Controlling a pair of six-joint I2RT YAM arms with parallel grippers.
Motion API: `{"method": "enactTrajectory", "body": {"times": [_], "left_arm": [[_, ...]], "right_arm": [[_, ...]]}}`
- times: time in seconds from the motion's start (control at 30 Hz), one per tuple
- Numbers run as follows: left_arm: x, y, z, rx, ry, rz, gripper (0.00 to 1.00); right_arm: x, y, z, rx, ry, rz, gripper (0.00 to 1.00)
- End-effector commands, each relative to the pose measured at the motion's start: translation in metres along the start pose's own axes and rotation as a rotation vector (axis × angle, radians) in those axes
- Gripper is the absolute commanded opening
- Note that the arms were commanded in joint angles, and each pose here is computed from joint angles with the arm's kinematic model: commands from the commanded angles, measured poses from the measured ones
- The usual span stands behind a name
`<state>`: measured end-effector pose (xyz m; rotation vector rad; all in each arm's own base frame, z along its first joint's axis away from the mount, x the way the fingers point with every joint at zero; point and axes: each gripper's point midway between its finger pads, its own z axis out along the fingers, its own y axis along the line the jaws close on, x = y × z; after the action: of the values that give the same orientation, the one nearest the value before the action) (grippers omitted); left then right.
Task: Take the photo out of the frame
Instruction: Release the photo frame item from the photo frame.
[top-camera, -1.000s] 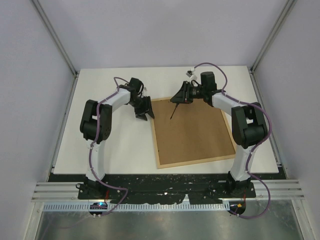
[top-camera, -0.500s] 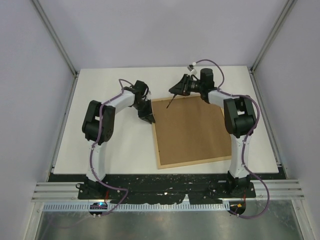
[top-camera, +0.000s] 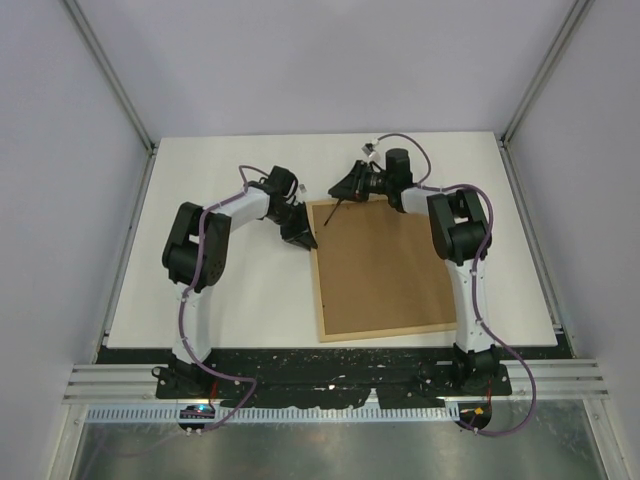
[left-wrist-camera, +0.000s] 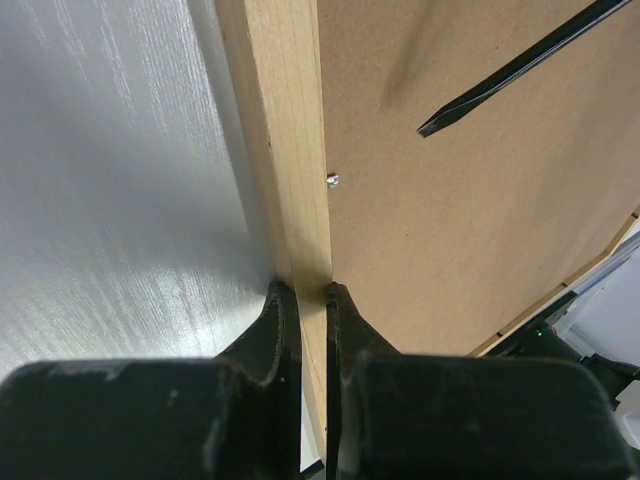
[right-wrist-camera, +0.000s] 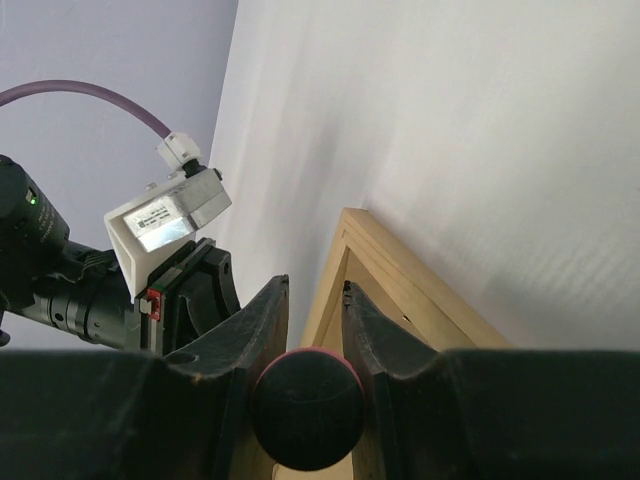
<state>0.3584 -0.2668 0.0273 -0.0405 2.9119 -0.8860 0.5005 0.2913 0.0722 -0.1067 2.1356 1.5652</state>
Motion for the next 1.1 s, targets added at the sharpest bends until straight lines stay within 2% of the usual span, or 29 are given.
{"method": "enactTrajectory", "body": {"times": [0.0,0.27,0.8,1.07], "left_arm": [[0.015,-0.002,0.011,0.018,0.038,0.012,0.0],[0.016,0.0,0.01,0.011,0.035,0.003,0.0],[0.016,0.001,0.009,0.001,0.038,-0.005,0.0],[0.017,0.003,0.008,-0.011,0.039,-0.009,0.0]], "right_arm": [[-0.012,0.028,0.014,-0.047,-0.014,-0.072,0.08],[-0.001,0.013,0.026,-0.003,0.026,-0.057,0.08],[-0.001,0.006,0.012,0.032,0.03,-0.063,0.08],[-0.003,0.01,0.004,0.012,0.014,0.038,0.08]]}}
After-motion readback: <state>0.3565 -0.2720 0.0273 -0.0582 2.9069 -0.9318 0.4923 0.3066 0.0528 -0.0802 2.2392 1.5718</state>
